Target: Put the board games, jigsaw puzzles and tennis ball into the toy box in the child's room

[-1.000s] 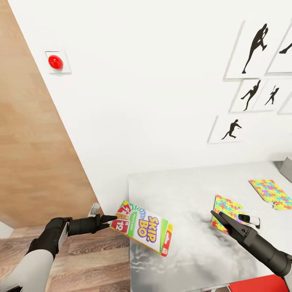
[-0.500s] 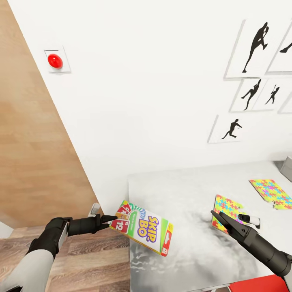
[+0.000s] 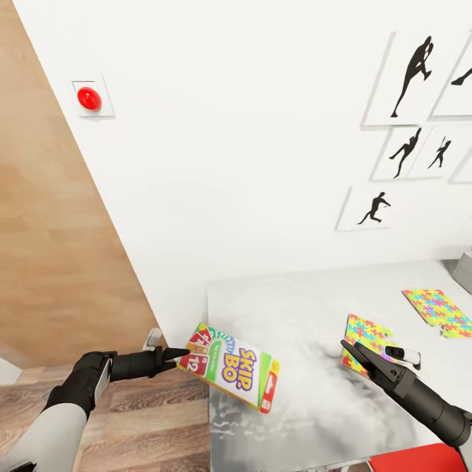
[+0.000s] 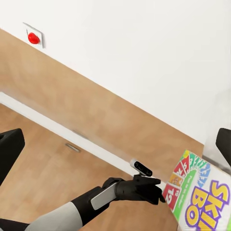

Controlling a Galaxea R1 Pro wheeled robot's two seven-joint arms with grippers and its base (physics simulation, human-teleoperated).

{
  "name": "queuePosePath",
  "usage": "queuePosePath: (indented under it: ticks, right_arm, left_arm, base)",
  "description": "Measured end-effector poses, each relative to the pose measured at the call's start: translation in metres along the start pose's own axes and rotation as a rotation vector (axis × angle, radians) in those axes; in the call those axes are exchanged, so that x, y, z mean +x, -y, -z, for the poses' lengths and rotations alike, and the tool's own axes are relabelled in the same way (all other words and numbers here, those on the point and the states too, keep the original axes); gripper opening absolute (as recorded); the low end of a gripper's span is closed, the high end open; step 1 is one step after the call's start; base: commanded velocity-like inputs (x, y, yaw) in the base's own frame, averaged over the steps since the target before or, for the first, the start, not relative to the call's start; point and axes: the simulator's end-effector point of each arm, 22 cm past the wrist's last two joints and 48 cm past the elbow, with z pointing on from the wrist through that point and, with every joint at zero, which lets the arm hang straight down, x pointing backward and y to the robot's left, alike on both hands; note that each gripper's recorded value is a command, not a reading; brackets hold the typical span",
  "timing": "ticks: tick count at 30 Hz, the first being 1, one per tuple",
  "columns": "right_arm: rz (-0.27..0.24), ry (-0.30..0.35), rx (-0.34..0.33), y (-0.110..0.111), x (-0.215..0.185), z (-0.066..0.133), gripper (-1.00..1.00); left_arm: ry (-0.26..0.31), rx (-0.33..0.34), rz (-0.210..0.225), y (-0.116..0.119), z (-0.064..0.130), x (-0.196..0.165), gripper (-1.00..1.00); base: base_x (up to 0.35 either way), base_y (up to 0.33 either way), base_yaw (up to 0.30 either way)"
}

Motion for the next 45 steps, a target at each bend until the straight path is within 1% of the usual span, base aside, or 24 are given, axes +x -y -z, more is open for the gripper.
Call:
queuePosePath:
  ticks: [10,35,36,45]
  right_arm:
    - [0.000,0.000,0.000,0.0000,0.0000,0.0000,1.00]
    - [0.000,0.000,0.000,0.0000,0.0001,0.0001,1.00]
    - [0.000,0.000,0.001,0.0000,0.0001,0.0001,1.00]
    - [0.000,-0.001,0.001,0.0001,0.0005,-0.0002,1.00]
  left_arm:
    - [-0.002,0.004,0.002,0.0013,-0.0023,0.0015,1.00]
    - [-0.003,0.008,0.002,0.0028,-0.0045,0.0024,1.00]
    - [-0.003,0.009,0.002,0.0029,-0.0046,0.0025,-1.00]
    - [-0.001,0.022,0.010,0.0061,-0.0063,0.0031,-1.00]
  base:
    - [-0.036,-0.045,0.000]
    - [-0.002,-0.002,0.000]
    - [0.000,0.000,0.000]
    - [0.000,0.000,0.000]
